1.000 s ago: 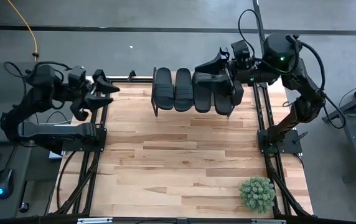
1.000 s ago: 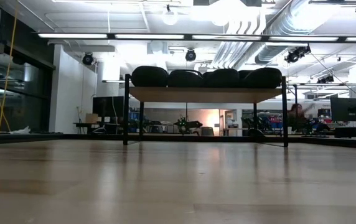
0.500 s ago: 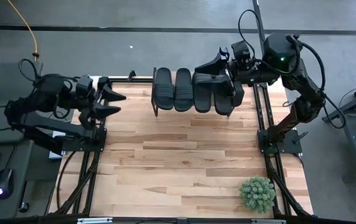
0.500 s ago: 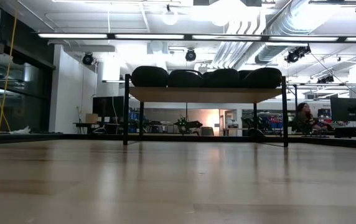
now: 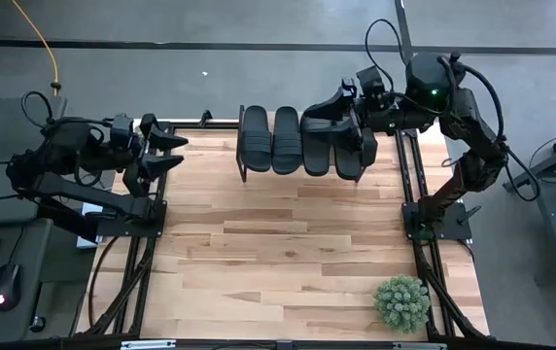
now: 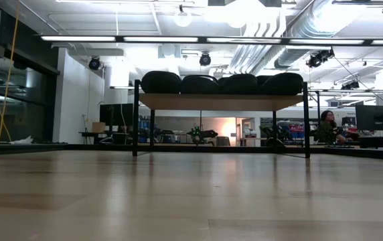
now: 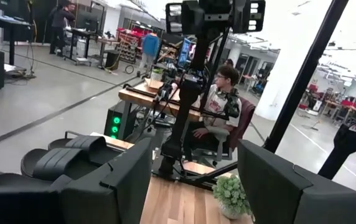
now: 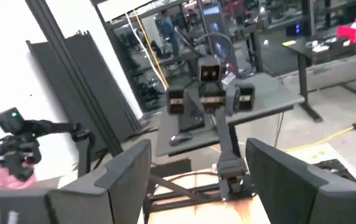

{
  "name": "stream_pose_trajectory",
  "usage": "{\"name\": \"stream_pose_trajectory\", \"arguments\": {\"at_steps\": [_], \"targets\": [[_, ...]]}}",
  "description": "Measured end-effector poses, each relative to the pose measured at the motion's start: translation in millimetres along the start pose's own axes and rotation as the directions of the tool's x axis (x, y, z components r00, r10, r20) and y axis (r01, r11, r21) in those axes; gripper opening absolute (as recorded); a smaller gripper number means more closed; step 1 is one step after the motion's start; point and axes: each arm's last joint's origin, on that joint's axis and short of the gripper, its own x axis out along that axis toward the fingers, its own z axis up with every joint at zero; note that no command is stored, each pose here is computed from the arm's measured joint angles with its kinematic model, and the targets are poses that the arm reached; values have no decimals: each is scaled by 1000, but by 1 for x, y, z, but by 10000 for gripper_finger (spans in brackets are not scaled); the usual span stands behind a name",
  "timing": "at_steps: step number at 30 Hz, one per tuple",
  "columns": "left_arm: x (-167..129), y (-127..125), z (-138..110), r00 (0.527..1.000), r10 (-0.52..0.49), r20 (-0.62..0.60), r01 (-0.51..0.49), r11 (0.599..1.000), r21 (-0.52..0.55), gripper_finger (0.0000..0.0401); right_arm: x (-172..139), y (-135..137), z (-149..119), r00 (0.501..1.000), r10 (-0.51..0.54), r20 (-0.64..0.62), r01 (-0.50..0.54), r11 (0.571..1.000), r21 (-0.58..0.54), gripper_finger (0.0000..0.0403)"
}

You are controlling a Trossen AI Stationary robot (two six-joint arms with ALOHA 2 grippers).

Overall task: Pick and place slides into the shelf
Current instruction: Return to Home Position

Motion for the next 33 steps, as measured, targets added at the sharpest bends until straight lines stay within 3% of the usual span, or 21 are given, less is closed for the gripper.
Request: {"name": "stream_pose_trajectory", "arguments": {"at_steps": [2, 6, 11, 17, 23, 33], "targets": [[-4, 0, 1, 1000, -3, 12, 3, 1000, -1, 216, 0, 2, -2, 1000, 14, -14, -14, 1000, 15, 252], [-13, 2, 2, 1000, -3, 14, 3, 1000, 22, 216, -1, 10, -4, 997, 65, -33, -67, 996, -58, 252], [-19, 4, 0, 1000, 2, -5, -1, 999, 32, 216, -28, 21, 4, 996, 93, 1, -92, 991, -97, 252], [-22, 5, -2, 1000, 6, -20, -5, 999, 37, 216, -82, 28, 15, 997, 14, 73, -4, 992, -126, 252], [-21, 4, -2, 1000, 7, -21, -5, 997, 80, 216, -124, 34, 22, 988, 0, 152, 25, 985, -168, 252], [-42, 10, -2, 998, 56, 2, -56, 995, 84, 216, -164, 31, -1, 978, -48, 205, 83, 983, -166, 252]]}}
